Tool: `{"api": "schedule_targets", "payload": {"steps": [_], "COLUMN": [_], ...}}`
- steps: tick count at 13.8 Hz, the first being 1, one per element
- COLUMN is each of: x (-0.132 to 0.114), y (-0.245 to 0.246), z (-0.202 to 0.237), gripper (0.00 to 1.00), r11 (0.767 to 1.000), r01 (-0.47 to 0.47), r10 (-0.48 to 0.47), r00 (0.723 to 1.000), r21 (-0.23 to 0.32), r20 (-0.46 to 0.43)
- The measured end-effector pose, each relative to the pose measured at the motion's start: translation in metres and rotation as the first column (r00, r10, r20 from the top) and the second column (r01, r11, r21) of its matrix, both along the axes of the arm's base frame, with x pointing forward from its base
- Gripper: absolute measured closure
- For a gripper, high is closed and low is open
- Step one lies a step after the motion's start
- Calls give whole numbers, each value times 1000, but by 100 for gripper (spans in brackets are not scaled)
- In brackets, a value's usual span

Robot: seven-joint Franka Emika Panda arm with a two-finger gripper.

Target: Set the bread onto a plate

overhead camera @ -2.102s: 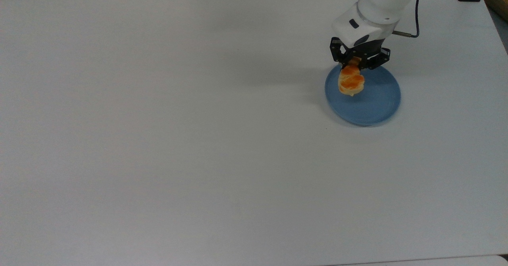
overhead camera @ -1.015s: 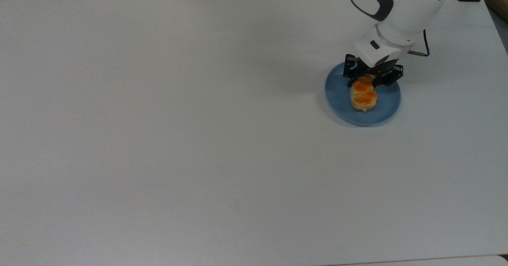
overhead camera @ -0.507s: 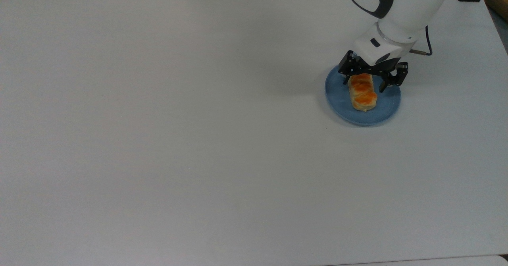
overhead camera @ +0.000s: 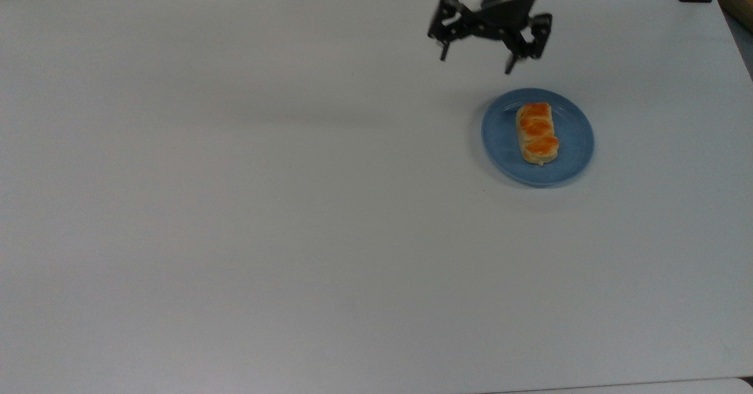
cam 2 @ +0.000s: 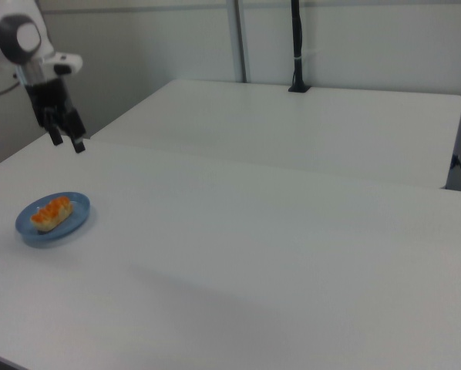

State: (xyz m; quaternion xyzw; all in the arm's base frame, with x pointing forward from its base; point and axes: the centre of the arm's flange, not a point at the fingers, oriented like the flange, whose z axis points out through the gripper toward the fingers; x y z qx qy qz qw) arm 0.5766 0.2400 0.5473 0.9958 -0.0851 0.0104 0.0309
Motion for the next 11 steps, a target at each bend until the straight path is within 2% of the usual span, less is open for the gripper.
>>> {"api": "schedule_targets", "payload": {"steps": [2, 3, 6, 8, 9, 11], "x": [-21, -36, -68, -73, -71, -57], "y": [-60, -104, -218, -269, -297, -318], "z": [58, 94, 151, 152, 141, 121], "gripper": [0, 0, 0, 0, 0, 0], "r11": [999, 999, 995, 995, 994, 995], "r01": [-33, -37, -8, -5, -21, -47], "r10": [33, 37, 4, 0, 17, 40], "r00": [999, 999, 999, 999, 999, 996], "r21": [8, 26, 97, 104, 103, 90], "r20": [-17, -6, 40, 44, 40, 81]}}
